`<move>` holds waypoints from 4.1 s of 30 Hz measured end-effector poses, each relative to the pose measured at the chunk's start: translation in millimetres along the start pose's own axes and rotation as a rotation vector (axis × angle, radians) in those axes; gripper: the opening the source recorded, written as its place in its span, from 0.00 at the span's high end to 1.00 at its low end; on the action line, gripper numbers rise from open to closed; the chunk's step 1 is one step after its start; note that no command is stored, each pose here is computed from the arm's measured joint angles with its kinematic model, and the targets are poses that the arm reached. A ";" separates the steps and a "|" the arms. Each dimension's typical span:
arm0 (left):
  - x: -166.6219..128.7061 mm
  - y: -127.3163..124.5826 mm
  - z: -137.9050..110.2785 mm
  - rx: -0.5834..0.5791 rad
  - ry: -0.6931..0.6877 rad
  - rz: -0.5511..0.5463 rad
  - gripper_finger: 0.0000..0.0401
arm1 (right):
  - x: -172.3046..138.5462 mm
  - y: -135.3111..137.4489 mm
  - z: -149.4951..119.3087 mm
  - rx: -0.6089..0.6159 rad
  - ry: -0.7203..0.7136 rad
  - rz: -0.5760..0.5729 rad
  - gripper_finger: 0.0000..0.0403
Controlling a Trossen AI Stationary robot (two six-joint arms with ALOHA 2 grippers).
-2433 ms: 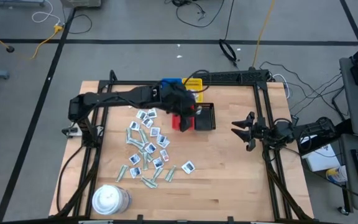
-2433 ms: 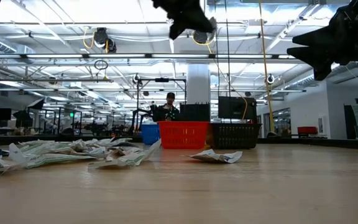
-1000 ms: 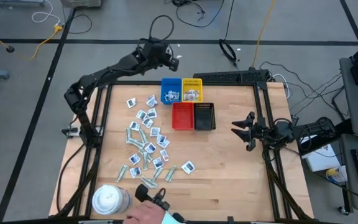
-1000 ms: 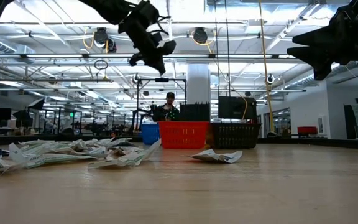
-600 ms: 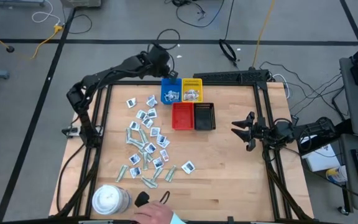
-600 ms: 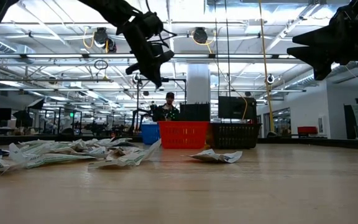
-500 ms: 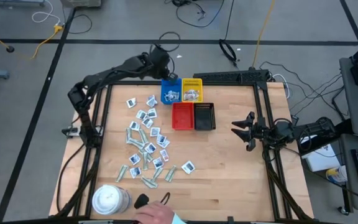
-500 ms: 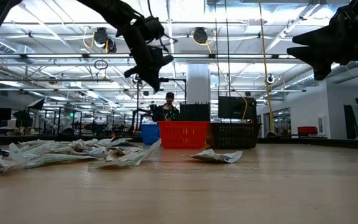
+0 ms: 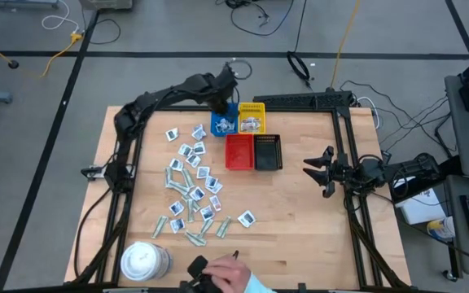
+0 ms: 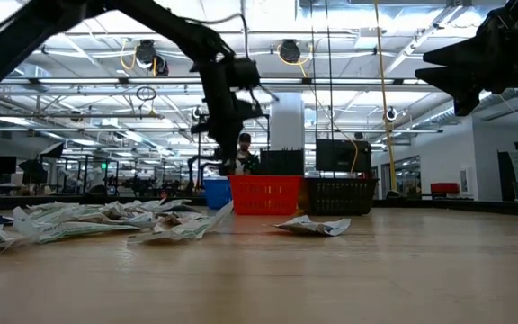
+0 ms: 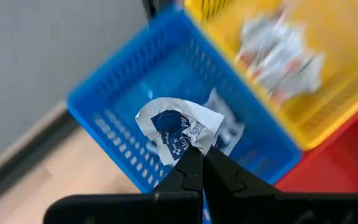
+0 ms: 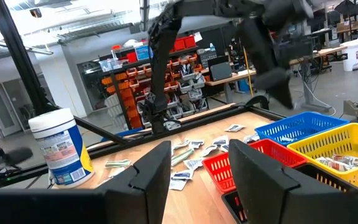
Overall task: Pick & Place First Aid Supplies
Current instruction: Put the alcohol pad into the blue bin
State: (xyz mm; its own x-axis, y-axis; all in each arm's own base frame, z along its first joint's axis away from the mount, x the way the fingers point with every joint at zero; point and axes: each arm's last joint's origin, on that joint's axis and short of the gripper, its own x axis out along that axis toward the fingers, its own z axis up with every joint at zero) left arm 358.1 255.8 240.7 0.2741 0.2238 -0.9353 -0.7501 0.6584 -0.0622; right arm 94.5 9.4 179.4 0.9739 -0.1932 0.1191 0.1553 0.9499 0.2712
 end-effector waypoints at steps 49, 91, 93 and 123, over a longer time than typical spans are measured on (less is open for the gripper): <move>-9.8 -4.7 -15.7 0.057 0.230 -0.153 0.38 | 0.0 0.0 0.3 0.000 -0.001 0.000 0.61; -50.7 -125.1 -216.5 0.218 0.399 -0.085 0.38 | 0.0 0.0 0.1 0.000 0.000 0.000 0.61; -51.7 -128.5 -220.0 0.214 0.401 -0.084 0.38 | 0.0 0.0 0.1 0.000 0.000 0.001 0.61; 19.9 -158.4 -256.0 0.190 0.495 0.064 0.48 | 0.0 0.0 0.2 0.000 -0.001 0.000 0.61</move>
State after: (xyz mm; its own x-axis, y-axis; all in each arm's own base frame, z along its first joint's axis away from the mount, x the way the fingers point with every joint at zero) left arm 328.2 -28.0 142.7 -0.1195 -0.0677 -0.9905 -0.6215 0.7831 0.0215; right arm 94.4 9.4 179.5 0.9737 -0.1934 0.1200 0.1553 0.9499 0.2714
